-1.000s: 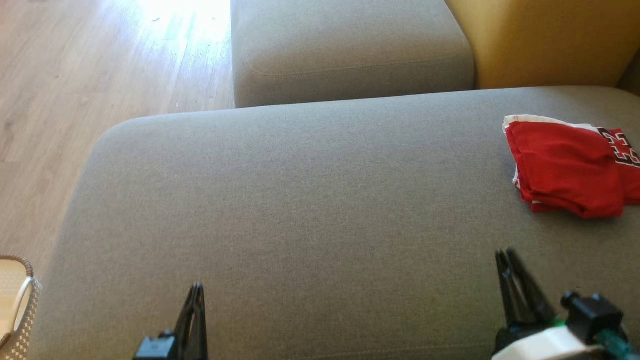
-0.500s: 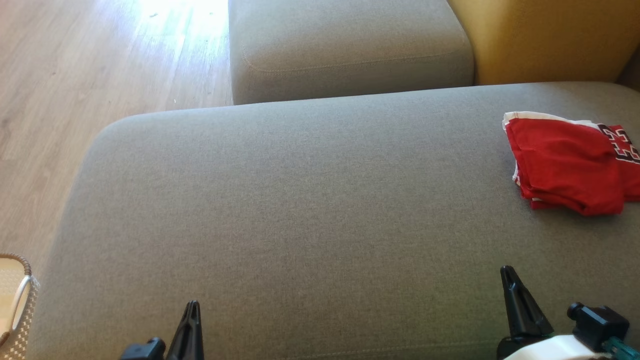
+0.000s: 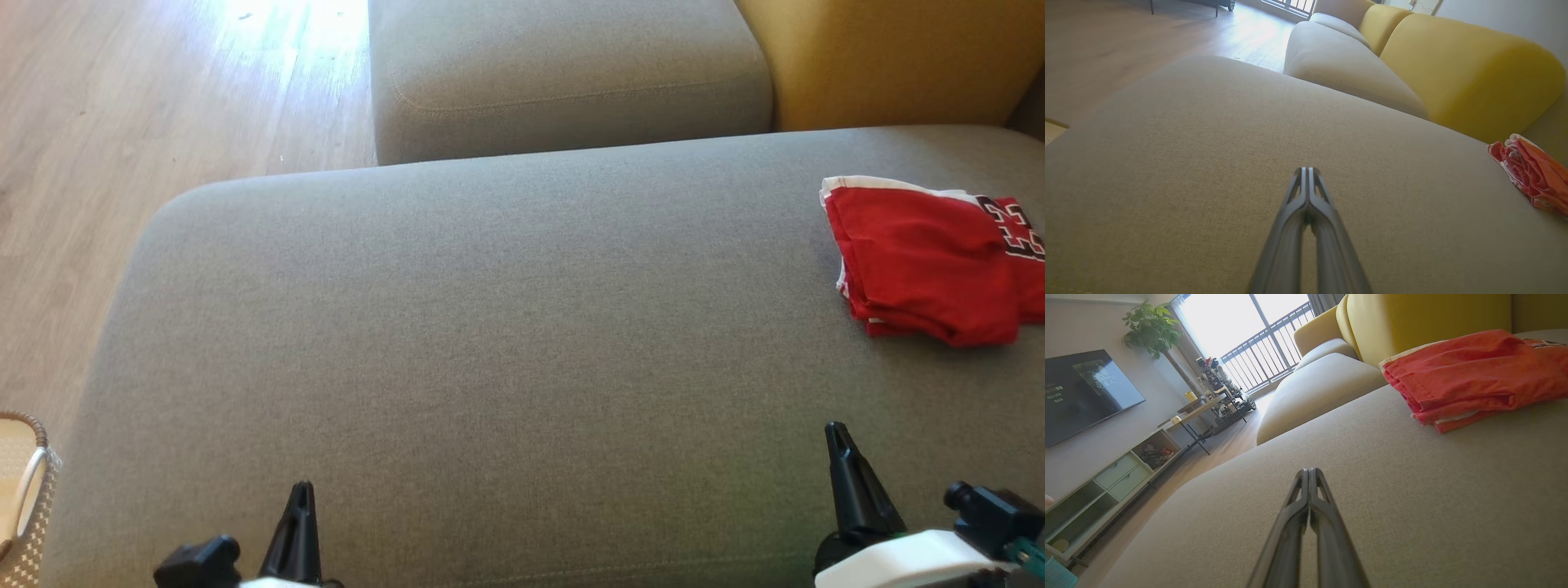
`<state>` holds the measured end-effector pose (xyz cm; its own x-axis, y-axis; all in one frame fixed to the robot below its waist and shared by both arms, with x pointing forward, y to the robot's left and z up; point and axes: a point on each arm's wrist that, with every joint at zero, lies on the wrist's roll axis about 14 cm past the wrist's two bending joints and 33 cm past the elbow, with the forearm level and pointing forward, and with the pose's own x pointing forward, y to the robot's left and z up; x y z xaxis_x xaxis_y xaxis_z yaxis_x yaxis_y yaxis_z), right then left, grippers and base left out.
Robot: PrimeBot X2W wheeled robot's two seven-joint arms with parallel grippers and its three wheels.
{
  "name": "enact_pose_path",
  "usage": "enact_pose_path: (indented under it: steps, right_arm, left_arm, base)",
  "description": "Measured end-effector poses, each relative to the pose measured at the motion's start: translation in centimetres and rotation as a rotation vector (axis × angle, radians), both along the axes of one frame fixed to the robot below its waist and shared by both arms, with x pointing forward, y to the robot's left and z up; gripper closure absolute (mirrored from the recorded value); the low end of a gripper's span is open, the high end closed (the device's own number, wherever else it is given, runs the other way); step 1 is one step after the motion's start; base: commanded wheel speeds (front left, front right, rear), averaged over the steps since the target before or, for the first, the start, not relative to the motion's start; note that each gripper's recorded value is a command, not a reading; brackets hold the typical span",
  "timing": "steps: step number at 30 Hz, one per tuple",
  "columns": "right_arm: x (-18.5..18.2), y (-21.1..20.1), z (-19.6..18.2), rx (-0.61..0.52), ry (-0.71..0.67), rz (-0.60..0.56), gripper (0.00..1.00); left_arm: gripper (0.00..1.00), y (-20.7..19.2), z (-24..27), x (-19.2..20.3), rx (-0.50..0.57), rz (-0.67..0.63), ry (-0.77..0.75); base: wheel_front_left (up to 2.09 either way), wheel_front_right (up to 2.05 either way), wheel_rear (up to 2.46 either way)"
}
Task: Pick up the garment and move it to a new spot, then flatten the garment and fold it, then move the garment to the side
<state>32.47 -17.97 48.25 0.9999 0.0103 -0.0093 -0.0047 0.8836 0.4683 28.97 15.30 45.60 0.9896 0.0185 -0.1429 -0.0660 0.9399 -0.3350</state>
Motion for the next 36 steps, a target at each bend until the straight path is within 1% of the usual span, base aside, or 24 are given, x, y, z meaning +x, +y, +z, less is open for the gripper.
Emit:
enact_pose_path:
  steps: [6, 13, 14, 28, 36]
  right_arm:
    - [0.3, -0.2, -0.1, 0.067, 0.010, -0.010, 1.00]
    - [0.5, -0.4, -0.5, 0.145, 0.030, -0.024, 1.00]
    - [0.5, -0.4, -0.5, 0.145, 0.030, -0.024, 1.00]
    - [1.1, -0.9, -0.7, 0.305, 0.050, -0.050, 1.00]
    - [1.8, -1.2, -0.6, 0.394, 0.052, -0.062, 1.00]
  left_arm:
    - [1.00, 0.1, 0.3, 0.8, -0.074, 0.003, 0.000]
    - [1.00, 0.6, -0.5, 1.0, -0.158, 0.025, 0.034]
    - [1.00, 0.6, -0.5, 1.0, -0.158, 0.025, 0.034]
    - [1.00, 1.2, -0.7, 2.1, -0.330, 0.057, 0.057]
    - [1.00, 1.1, -0.4, 3.0, -0.431, 0.053, 0.055]
  base:
    - [0.00, 0.00, 0.00]
    - [0.00, 0.00, 0.00]
    - [0.00, 0.00, 0.00]
    - [0.00, 0.00, 0.00]
    - [0.00, 0.00, 0.00]
